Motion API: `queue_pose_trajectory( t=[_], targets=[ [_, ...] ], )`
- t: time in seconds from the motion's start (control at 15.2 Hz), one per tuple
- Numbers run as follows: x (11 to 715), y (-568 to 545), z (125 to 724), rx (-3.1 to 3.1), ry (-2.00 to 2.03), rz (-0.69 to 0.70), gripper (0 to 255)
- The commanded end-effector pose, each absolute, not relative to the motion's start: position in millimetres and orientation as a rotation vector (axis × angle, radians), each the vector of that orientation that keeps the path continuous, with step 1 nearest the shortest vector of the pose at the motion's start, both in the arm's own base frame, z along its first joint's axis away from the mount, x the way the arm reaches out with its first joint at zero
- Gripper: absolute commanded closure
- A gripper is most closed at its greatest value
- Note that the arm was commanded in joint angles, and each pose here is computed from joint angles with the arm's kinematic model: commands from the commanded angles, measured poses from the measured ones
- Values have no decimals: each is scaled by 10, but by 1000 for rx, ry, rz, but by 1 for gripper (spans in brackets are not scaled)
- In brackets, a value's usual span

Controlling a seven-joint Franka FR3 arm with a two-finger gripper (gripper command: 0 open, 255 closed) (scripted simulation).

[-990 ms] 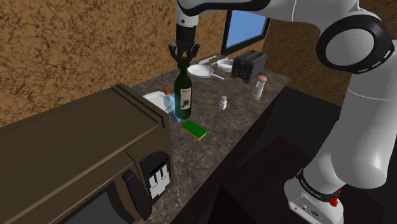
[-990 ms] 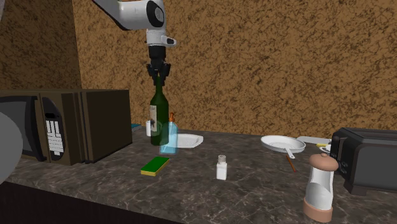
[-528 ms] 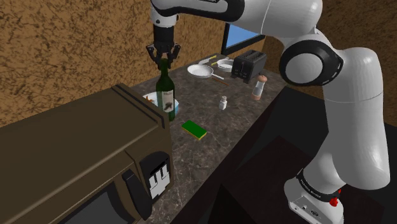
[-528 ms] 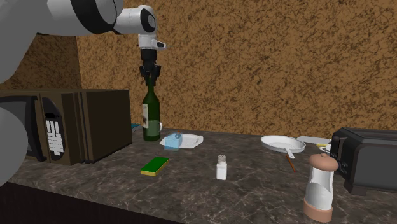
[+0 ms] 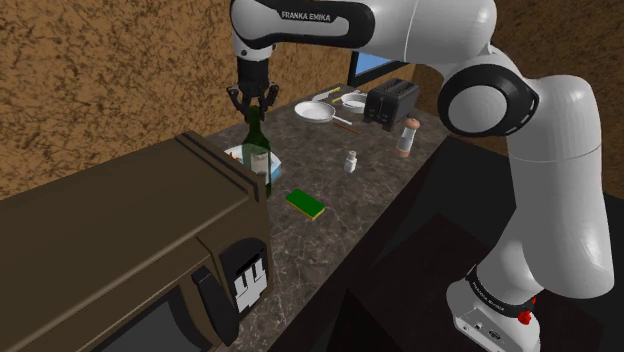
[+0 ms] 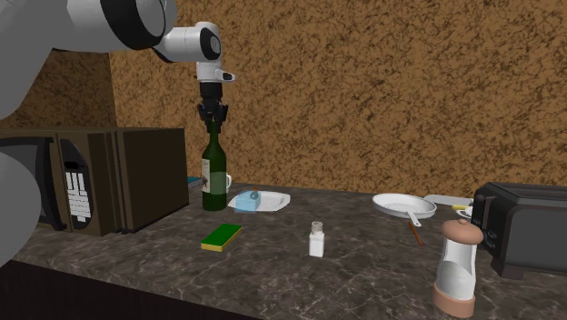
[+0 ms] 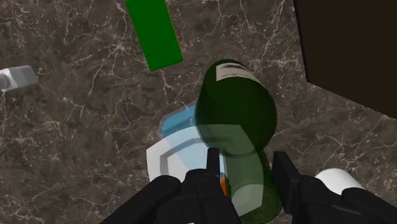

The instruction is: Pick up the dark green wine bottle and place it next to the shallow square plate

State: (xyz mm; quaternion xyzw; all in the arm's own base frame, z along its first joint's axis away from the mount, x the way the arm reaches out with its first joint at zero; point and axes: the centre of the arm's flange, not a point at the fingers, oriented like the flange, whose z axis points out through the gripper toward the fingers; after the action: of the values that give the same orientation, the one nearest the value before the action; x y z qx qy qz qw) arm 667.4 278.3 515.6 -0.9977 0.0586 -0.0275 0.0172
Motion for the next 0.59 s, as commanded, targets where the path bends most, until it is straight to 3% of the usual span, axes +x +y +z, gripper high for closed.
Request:
queue_pose_trajectory(
  t=[0.0, 0.53],
  targets=[
    [6673, 2783, 5067, -3100, 182, -87, 255],
    [6673, 2783, 4715, -3100, 182, -87, 255]
  ],
)
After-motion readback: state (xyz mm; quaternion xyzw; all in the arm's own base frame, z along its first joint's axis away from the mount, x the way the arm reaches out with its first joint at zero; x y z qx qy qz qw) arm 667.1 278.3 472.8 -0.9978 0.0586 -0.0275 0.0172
